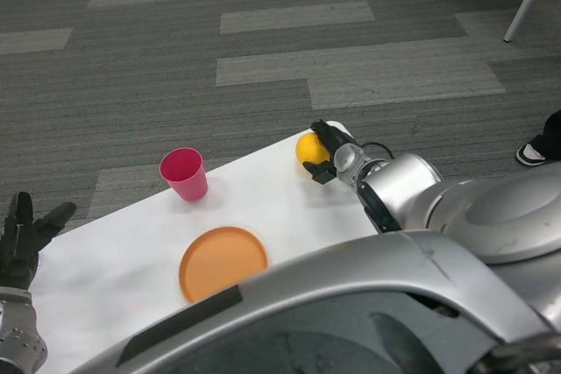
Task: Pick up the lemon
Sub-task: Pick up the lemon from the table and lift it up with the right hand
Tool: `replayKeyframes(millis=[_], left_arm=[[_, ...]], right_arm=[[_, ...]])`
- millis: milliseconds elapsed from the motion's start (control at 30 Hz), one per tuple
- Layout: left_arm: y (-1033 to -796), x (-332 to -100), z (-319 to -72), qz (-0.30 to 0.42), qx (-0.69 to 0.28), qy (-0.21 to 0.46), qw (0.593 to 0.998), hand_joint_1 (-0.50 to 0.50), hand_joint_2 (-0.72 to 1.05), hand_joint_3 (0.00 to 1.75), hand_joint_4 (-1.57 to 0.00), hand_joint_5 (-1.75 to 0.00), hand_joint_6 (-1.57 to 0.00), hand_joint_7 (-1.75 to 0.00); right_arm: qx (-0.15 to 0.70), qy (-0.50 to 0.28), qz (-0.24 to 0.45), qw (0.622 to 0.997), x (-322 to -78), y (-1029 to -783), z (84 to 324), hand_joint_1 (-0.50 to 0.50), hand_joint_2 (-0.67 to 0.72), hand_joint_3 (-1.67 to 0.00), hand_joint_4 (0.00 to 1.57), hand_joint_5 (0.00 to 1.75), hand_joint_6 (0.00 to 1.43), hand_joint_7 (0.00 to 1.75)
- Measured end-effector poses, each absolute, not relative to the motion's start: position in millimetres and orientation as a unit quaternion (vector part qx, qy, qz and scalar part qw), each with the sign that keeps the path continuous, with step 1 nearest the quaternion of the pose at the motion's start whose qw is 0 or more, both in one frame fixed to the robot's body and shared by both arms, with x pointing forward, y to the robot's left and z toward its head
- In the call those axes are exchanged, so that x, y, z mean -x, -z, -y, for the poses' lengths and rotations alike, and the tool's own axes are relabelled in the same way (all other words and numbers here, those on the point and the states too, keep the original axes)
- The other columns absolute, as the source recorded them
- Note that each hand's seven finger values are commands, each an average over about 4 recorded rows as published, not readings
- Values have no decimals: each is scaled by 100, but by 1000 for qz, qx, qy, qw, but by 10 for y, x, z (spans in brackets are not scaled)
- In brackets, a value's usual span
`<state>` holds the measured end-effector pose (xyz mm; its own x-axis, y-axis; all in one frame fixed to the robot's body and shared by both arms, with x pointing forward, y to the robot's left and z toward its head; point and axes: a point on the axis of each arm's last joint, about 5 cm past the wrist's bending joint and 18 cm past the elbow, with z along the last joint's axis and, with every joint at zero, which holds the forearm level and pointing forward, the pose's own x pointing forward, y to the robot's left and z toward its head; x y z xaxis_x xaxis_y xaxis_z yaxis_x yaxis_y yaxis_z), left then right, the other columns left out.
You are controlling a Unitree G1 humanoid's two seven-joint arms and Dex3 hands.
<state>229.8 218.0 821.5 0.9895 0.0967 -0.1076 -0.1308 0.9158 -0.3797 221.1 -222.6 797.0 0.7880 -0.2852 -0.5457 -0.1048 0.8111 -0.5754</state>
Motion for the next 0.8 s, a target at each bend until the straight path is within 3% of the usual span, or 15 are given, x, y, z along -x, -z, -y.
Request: replayKeyframes(millis=[200,300,400,567,800], left_arm=[[-8215,-2298,-2180,-43,197,-58,978,50,105,9,-4,0,0,0],[-8215,-2298,-2180,-43,197,-58,978,50,105,9,-4,0,0,0],[-8215,-2299,-2180,-43,197,-58,978,50,105,9,-4,0,0,0],[-8215,-2299,-2180,-43,197,-58,978,50,105,9,-4,0,0,0],[-8215,-2297,-2182,-43,198,-60,977,50,105,9,-4,0,0,0]], right_arm=[[309,53,-316,896,-2222,-7977,2221,-43,-54,-127,0,175,1,99],[310,55,-315,896,-2224,-7978,2220,-43,-54,-131,0,175,8,122],[311,57,-313,896,-2227,-7980,2219,-42,-54,-133,1,175,22,140],[311,57,-312,896,-2230,-7982,2219,-42,-54,-137,8,175,54,154],[308,58,-298,902,-2231,-7993,2228,-42,-54,-143,6,175,44,154]])
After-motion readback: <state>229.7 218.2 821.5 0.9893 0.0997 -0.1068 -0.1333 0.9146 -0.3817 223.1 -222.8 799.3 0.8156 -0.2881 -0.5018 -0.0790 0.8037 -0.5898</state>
